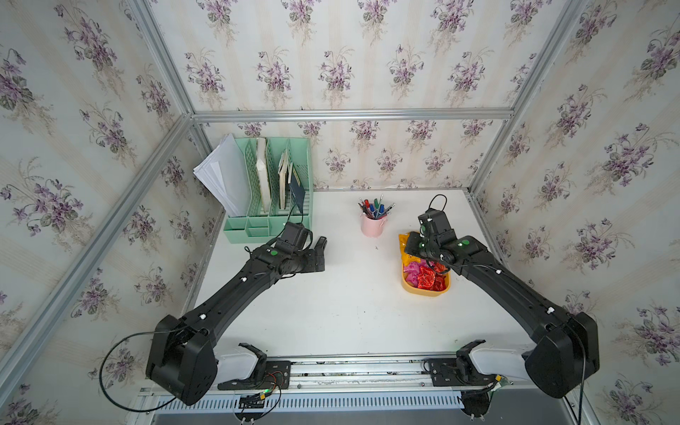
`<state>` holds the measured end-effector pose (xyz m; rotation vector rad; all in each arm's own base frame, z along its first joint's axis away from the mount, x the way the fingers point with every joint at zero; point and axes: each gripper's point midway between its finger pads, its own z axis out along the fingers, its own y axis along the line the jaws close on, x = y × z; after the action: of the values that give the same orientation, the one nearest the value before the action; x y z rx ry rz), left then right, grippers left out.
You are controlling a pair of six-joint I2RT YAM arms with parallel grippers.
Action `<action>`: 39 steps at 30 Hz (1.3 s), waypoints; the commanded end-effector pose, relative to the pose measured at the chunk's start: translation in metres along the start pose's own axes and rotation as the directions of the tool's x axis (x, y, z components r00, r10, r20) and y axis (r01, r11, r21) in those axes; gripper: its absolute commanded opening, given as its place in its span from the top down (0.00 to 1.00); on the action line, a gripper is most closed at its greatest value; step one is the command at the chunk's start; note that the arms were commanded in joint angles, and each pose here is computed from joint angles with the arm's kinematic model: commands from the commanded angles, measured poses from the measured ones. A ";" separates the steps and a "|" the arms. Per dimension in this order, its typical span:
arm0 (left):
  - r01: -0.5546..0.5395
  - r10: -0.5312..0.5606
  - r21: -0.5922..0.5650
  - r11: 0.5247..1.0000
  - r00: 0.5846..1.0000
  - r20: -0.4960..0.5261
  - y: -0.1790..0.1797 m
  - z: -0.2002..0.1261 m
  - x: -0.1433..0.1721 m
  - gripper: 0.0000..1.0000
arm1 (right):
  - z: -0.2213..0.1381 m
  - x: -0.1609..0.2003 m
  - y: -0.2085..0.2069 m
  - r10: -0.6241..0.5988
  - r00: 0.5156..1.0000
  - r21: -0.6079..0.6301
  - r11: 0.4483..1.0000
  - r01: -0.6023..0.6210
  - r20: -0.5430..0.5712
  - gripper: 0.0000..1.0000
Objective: Put the tea bags into the storage box
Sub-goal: Place the tea bag in the storage box.
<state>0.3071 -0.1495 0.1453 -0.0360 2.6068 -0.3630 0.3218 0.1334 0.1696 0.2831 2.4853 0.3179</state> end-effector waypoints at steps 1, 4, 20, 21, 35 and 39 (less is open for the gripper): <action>-0.004 0.003 0.037 0.999 1.000 0.018 -0.015 0.002 -0.013 0.01 | 0.003 0.011 -0.025 -0.020 1.000 0.089 0.996 0.020 0.006 1.00; -0.009 0.008 0.044 0.999 1.000 0.021 -0.023 0.002 -0.018 0.01 | 0.012 0.021 -0.038 0.006 1.000 0.120 0.993 -0.008 0.020 1.00; 0.010 -0.010 -0.016 1.000 1.000 0.029 -0.005 -0.009 0.003 0.01 | 0.008 0.023 -0.043 0.087 0.988 0.056 0.994 -0.095 0.124 0.59; 0.008 -0.007 -0.020 1.000 0.999 0.032 -0.004 -0.010 0.002 0.01 | 0.004 0.020 -0.042 0.088 0.987 0.057 0.994 -0.096 0.131 0.54; -0.075 0.090 -0.135 0.988 0.990 0.108 0.017 -0.028 -0.027 0.01 | 0.007 0.069 -0.038 0.192 0.981 -0.056 0.980 -0.193 -0.025 0.85; -0.058 0.069 -0.124 0.991 0.994 0.090 0.019 -0.024 -0.017 0.01 | 0.017 0.079 -0.049 0.208 0.978 -0.031 0.978 -0.208 -0.018 0.85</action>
<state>0.3152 -0.1256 0.1720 -0.0087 2.5156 -0.1787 0.2597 0.1098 0.1006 0.4881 2.4935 0.4203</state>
